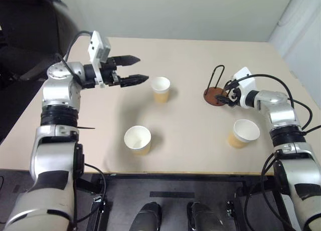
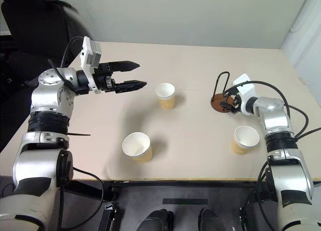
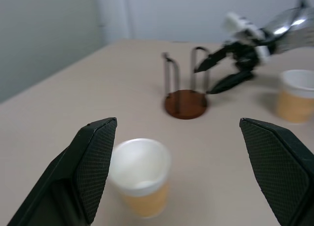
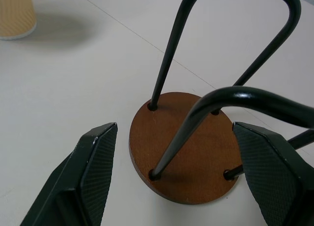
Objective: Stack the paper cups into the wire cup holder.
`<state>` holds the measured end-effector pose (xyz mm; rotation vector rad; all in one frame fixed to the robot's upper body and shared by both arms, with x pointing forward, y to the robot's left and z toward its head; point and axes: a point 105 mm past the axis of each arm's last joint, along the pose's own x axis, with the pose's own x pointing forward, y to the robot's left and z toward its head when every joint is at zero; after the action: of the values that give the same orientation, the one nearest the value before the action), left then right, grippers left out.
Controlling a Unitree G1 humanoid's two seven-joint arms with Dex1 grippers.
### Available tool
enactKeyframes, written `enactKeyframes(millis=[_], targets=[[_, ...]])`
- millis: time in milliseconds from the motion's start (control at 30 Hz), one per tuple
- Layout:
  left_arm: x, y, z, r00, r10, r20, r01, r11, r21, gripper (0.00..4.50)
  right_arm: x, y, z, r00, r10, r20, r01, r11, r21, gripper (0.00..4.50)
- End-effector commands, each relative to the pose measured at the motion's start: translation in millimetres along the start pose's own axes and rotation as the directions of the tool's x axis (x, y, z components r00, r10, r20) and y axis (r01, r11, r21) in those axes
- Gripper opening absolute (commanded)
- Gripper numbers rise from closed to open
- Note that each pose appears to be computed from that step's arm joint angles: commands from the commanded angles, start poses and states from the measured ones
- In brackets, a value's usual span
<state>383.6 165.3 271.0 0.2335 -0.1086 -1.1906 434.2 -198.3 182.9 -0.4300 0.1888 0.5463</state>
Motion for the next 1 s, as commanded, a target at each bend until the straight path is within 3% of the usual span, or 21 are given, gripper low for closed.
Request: enactKeyframes(millis=[33,367,500,733,1000], targets=[[-3.0,-9.1,13.4,0.997,-0.073,0.023,0.073,0.997,0.005,4.28,-5.1,-7.3,16.4,0.999,-0.023,0.042,0.024,0.999,-0.026,3.80],[-7.4,-15.0,8.0,0.987,-0.154,-0.055,0.155,0.988,0.003,4.28,0.1,-2.8,23.2,0.998,-0.021,0.067,0.018,0.999,0.045,3.80],[-7.9,-14.4,5.2,0.986,-0.152,-0.064,0.152,0.988,0.003,4.33,3.4,-1.4,24.4,0.998,-0.031,0.063,0.026,0.997,0.073,2.58],[-9.6,-12.5,2.4,0.988,-0.137,-0.073,0.138,0.990,0.003,4.33,6.5,2.3,22.4,0.999,-0.022,0.037,0.019,0.995,0.094,0.04],[-13.5,-12.7,1.9,0.985,-0.145,-0.092,0.145,0.989,-0.002,4.33,-5.9,19.2,32.2,0.988,0.143,0.061,-0.148,0.986,0.074,0.04]])
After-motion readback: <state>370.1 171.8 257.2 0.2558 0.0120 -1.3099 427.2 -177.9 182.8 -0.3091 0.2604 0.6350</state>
